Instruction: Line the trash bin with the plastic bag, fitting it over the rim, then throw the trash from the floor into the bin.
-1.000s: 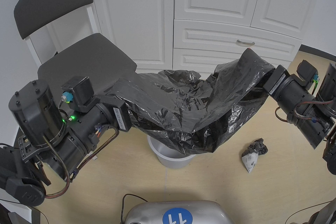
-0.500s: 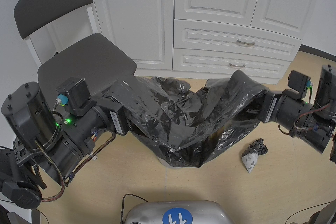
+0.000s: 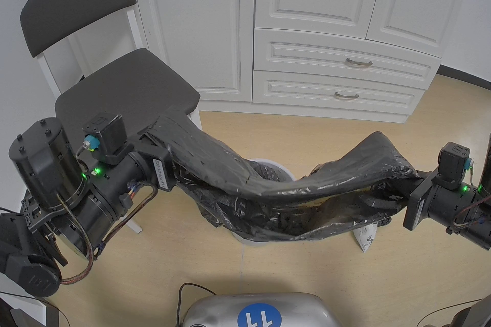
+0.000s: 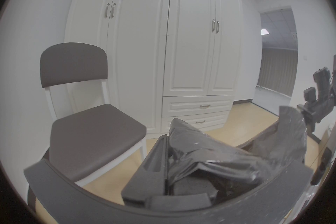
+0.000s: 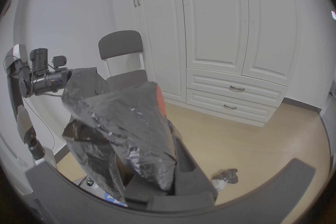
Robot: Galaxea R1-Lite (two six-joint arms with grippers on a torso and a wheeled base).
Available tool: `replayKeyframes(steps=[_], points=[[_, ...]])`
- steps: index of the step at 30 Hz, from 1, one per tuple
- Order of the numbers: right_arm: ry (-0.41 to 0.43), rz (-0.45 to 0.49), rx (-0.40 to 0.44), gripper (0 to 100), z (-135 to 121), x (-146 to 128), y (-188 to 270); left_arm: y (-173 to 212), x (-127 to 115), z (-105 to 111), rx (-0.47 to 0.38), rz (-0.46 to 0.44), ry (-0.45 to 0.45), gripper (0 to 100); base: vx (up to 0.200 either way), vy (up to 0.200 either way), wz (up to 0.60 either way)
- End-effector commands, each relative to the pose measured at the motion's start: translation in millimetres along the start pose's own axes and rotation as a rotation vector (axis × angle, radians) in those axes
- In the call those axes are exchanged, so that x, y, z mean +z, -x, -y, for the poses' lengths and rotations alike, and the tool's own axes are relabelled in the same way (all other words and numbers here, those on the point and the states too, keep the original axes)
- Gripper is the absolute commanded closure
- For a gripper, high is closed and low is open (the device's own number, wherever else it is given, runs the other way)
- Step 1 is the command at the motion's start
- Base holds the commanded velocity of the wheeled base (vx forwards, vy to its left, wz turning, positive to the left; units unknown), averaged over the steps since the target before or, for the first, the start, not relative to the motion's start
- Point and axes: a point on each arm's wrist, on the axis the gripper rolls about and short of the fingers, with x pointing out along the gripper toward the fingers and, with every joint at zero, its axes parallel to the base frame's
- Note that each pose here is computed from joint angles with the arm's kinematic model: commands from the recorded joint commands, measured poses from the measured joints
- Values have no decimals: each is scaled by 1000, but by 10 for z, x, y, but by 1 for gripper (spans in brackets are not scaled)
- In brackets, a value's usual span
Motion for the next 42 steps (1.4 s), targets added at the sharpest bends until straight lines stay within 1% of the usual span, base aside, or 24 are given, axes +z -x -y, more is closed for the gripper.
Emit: replayKeyframes(steps=[1, 4, 7, 12, 25, 30, 33, 38, 40, 42], points=[[9, 0, -6, 100, 14, -33, 57, 3, -24, -116, 48, -10, -30, 100, 0, 0, 0], [19, -4, -12, 100, 13, -35, 46, 12, -14, -174, 69, -10, -48, 100, 0, 0, 0], [21, -9, -48, 100, 19, -40, 36, 31, 6, -215, 83, -6, -56, 100, 0, 0, 0], [23, -17, -56, 100, 18, -52, 26, 48, 39, -255, 98, 7, -56, 100, 0, 0, 0], [26, -29, -58, 100, 9, -72, -14, 23, 20, -238, 86, 6, -54, 100, 0, 0, 0], [23, -33, -105, 100, 57, -72, -21, 26, 38, -308, 117, 11, -56, 100, 0, 0, 0], [36, -40, -122, 100, 87, -79, -33, 24, 51, -330, 126, 15, -55, 100, 0, 0, 0], [47, -53, -130, 100, 93, -104, -75, -3, 41, -312, 120, 14, -55, 100, 0, 0, 0], [49, -55, -121, 100, 76, -108, -83, -14, 30, -297, 114, 10, -56, 100, 0, 0, 0], [51, -56, -113, 100, 68, -109, -93, -32, -4, -233, 90, 1, -61, 100, 0, 0, 0]])
